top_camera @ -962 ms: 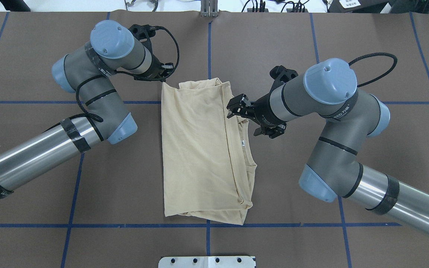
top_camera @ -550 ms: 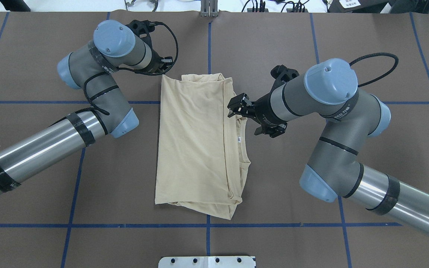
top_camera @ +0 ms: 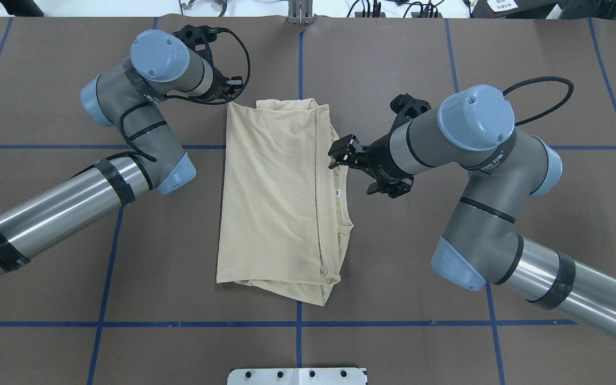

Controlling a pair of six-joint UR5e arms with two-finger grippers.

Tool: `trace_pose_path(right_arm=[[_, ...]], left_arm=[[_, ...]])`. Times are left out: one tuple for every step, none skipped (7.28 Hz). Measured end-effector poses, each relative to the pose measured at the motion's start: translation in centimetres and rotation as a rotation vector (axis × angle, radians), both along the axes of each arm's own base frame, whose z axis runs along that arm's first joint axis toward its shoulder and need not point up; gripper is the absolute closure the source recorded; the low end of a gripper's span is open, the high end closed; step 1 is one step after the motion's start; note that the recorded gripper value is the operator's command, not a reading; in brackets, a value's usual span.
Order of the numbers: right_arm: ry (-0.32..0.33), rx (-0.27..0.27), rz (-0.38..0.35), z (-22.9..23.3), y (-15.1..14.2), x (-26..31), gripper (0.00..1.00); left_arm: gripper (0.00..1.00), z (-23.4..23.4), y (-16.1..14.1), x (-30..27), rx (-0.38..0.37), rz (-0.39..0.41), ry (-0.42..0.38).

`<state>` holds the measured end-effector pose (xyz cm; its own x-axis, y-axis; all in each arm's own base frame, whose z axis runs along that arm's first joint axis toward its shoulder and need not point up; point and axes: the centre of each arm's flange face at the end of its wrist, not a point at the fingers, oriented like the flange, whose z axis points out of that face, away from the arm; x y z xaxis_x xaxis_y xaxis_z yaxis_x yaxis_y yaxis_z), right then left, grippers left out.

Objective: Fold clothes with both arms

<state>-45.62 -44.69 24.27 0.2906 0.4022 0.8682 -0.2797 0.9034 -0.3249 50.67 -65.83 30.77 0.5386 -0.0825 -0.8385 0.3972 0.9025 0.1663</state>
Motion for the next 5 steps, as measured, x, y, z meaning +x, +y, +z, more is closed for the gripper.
trace_pose_path(right_arm=[[0.001, 0.0, 0.001, 0.03, -0.01, 0.0, 0.0], [0.002, 0.0, 0.002, 0.05, -0.02, -0.01, 0.0], [0.003, 0.001, 0.001, 0.1, 0.0, -0.1, 0.0], [0.004, 0.009, -0.002, 0.02, 0.0, -0.18, 0.0], [0.005, 0.023, -0.005, -0.14, 0.0, -0.29, 0.0]], left_arm=[[0.83, 0.14, -0.12, -0.05, 0.004, -0.007, -0.003], [0.02, 0.06, -0.16, -0.11, 0.013, -0.011, 0.003], [0.0, -0.19, -0.13, -0.17, 0.029, -0.012, 0.019], [0.0, -0.57, -0.09, -0.29, 0.047, -0.015, 0.039], [0.0, -0.85, -0.23, -0.74, 0.063, -0.021, 0.059]])
